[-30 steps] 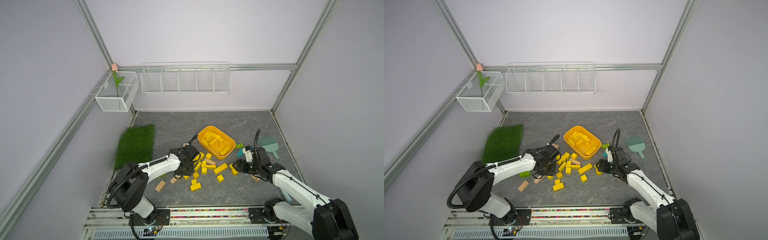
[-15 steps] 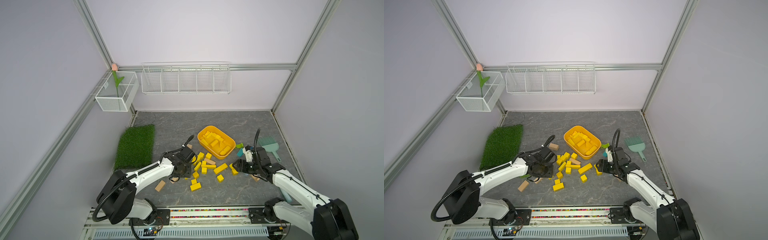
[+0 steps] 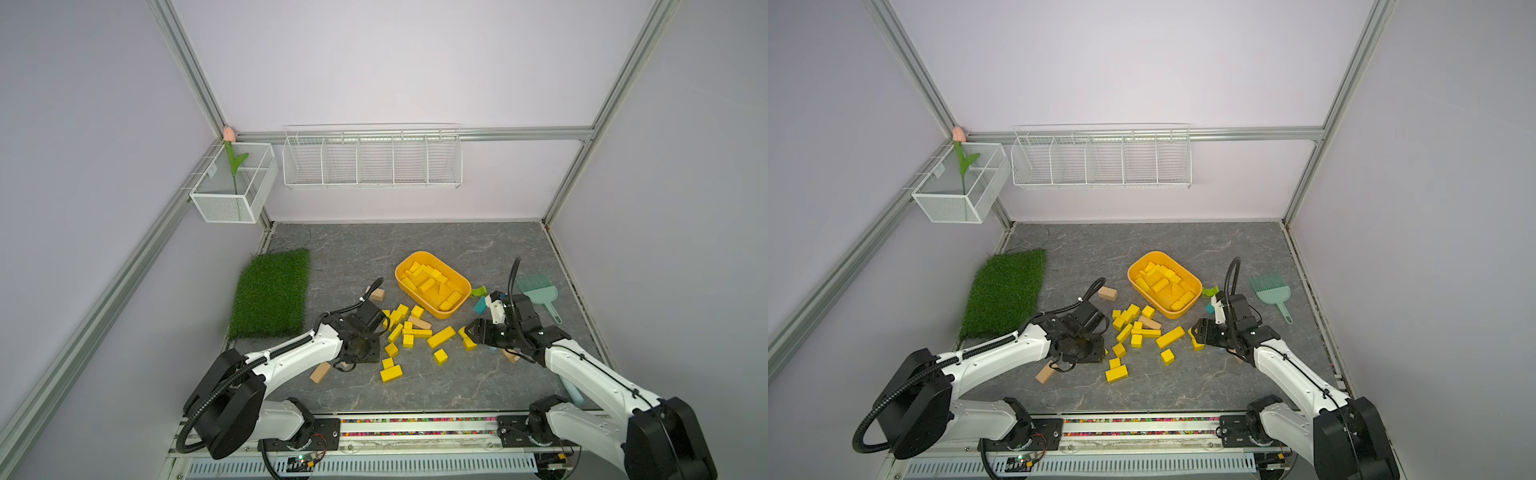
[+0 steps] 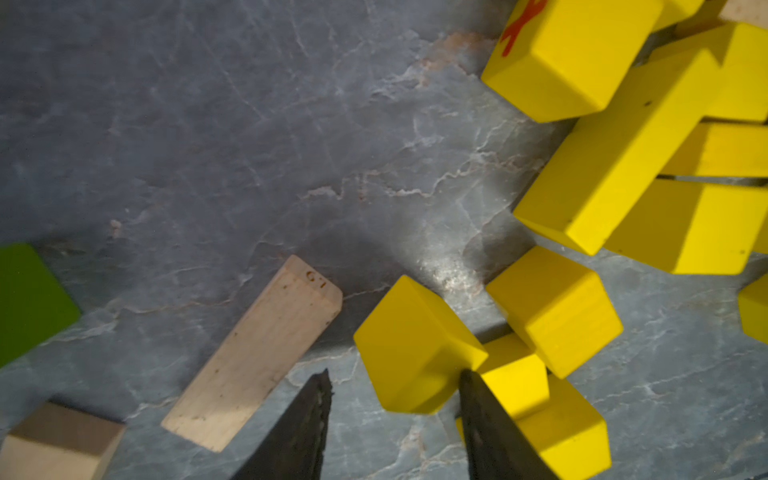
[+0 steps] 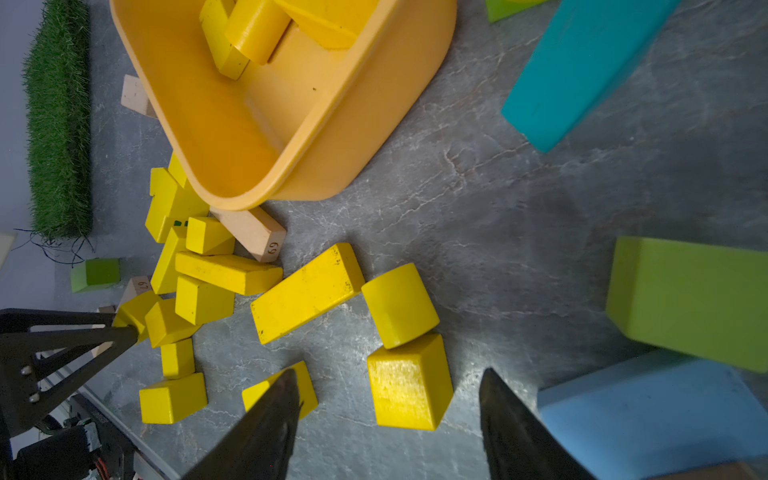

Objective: Pick out the yellow building blocks
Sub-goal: Pick up the building block from the center of the board.

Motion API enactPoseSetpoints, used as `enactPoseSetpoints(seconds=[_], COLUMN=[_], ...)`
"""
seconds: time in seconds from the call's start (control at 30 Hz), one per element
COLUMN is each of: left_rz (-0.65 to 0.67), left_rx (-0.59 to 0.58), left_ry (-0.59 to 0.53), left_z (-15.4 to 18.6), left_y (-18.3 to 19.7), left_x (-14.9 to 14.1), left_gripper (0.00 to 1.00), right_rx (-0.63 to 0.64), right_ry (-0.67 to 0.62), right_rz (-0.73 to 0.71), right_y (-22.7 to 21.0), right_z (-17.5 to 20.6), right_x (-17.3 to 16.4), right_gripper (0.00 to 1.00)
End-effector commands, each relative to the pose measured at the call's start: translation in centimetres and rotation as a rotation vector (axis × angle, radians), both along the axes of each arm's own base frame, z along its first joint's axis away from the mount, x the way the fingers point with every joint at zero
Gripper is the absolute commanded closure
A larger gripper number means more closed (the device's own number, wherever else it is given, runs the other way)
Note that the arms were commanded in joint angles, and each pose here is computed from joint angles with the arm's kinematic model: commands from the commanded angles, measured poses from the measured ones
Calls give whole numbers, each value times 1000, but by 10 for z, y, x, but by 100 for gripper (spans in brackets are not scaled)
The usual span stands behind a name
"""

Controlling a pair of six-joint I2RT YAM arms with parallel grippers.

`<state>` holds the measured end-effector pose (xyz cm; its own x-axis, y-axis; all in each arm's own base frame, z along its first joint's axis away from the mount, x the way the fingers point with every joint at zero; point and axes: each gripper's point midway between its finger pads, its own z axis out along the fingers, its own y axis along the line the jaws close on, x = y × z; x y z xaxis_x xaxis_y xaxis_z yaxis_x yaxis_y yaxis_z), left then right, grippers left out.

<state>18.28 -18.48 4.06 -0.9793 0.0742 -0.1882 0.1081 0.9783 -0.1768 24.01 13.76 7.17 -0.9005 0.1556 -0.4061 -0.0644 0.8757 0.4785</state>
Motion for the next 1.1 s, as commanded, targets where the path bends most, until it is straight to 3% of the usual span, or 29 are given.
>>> enactPoseSetpoints(seconds=[0.0, 0.47, 0.87, 1.07], left_rz=[-5, -23, -30, -27], left_rx=[-3, 7, -6, -17], left_ry=[0, 0, -28, -43], left_z=[0, -8, 3, 8], left_y=[-6, -11, -13, -13], left_x=[5, 11, 15, 15], left_gripper=[49, 50, 73, 74], right_rx=[-1, -1, -1, 0], right_ry=[12, 11, 10, 10], right_rz=[-11, -9, -11, -9], right_y=[-2, -1, -2, -2], right_z=[-2, -2, -1, -1], right_x=[-1, -1, -1, -1], right_gripper=[30, 30, 30, 30])
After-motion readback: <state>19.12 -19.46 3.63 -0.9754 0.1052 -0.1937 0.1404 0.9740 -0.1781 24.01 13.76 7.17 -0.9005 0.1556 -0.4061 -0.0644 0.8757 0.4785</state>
